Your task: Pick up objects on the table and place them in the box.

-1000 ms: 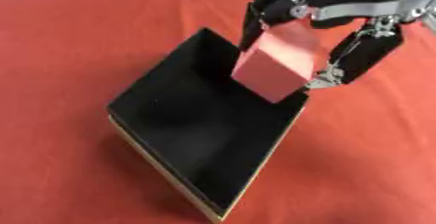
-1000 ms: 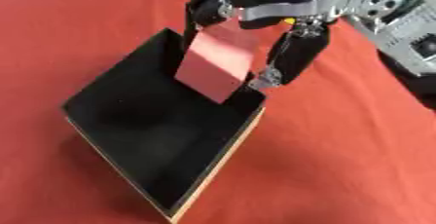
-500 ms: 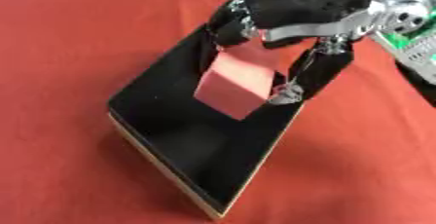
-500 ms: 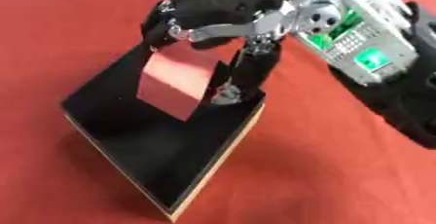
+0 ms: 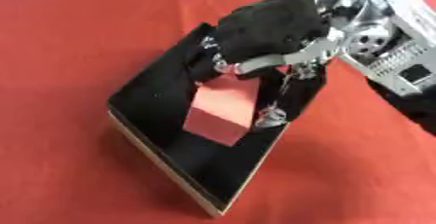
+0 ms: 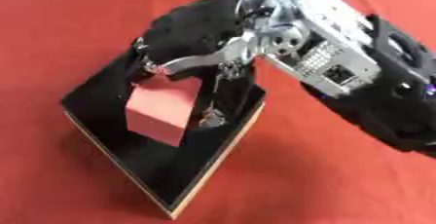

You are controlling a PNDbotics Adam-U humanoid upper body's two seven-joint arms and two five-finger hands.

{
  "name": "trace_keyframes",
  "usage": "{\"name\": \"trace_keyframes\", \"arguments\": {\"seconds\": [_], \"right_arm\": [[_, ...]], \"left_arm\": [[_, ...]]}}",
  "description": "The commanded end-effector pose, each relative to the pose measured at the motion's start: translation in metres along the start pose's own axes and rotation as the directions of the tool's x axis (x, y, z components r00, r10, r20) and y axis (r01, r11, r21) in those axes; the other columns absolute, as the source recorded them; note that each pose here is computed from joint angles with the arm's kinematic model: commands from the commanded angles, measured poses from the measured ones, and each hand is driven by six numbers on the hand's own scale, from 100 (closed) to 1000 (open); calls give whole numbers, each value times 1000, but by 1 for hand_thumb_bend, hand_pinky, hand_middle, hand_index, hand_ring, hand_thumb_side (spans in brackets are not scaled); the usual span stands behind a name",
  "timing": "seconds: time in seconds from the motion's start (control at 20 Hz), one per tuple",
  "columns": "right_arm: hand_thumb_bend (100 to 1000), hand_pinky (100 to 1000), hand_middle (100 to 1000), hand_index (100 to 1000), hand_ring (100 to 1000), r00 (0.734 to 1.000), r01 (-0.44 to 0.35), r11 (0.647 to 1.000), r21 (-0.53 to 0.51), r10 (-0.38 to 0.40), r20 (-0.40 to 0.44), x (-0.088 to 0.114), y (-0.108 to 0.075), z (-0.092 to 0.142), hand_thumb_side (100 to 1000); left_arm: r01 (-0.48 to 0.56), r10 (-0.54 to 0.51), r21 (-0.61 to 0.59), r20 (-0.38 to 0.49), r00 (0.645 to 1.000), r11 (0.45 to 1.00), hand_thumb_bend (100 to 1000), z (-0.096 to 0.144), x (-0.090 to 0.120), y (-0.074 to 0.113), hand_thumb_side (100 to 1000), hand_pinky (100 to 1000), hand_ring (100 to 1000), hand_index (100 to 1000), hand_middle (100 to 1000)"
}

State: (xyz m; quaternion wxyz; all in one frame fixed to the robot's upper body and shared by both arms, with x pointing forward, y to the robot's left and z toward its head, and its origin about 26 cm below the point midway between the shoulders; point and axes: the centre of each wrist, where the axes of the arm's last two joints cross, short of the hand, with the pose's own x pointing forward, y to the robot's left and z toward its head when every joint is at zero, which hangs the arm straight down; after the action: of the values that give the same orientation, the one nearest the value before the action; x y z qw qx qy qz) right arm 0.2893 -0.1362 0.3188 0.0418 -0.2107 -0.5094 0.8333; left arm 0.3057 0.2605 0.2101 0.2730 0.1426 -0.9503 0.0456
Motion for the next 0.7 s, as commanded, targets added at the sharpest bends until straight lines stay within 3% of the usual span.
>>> {"name": "trace_keyframes", "arguments": {"seconds": [0.05,0.25,0.35,0.4,0.45,0.5,0.55,0.7], "right_arm": [[100,599,568,685,626,996,-63,998,19,64,-56,5,1,-2,100],[100,612,584,698,645,986,-97,995,31,101,-130,6,9,-5,100],[285,673,625,735,695,982,-115,993,38,120,-144,7,11,-7,100],[303,680,632,740,702,982,-122,992,40,126,-141,8,12,-8,100],[411,744,732,794,775,982,-129,991,44,134,-132,8,13,-9,204],[415,751,743,804,783,982,-137,989,49,143,-121,9,14,-10,220],[427,800,814,861,854,983,-144,988,57,149,-109,10,16,-11,311],[436,842,875,903,920,985,-148,986,77,154,-84,10,22,-14,389]], "left_arm": [[-5,5,-10,23,1000,1000,203,-4,5,0,821,573,752,846,671],[-9,10,-9,20,1000,1000,203,-4,5,0,823,572,753,845,671],[-11,11,-10,19,1000,1000,203,-3,5,-1,823,572,753,845,671],[-12,12,-10,19,1000,1000,203,-3,5,-1,823,572,753,845,671],[-12,13,-10,18,1000,1000,203,-3,5,-1,824,572,753,845,671],[-13,13,-11,18,1000,1000,203,-3,5,-1,824,572,753,845,671],[-13,13,-11,18,1000,1000,203,-3,5,-1,823,572,753,845,671],[-13,13,-11,18,1000,1000,203,-3,5,-1,823,572,753,844,671]]}}
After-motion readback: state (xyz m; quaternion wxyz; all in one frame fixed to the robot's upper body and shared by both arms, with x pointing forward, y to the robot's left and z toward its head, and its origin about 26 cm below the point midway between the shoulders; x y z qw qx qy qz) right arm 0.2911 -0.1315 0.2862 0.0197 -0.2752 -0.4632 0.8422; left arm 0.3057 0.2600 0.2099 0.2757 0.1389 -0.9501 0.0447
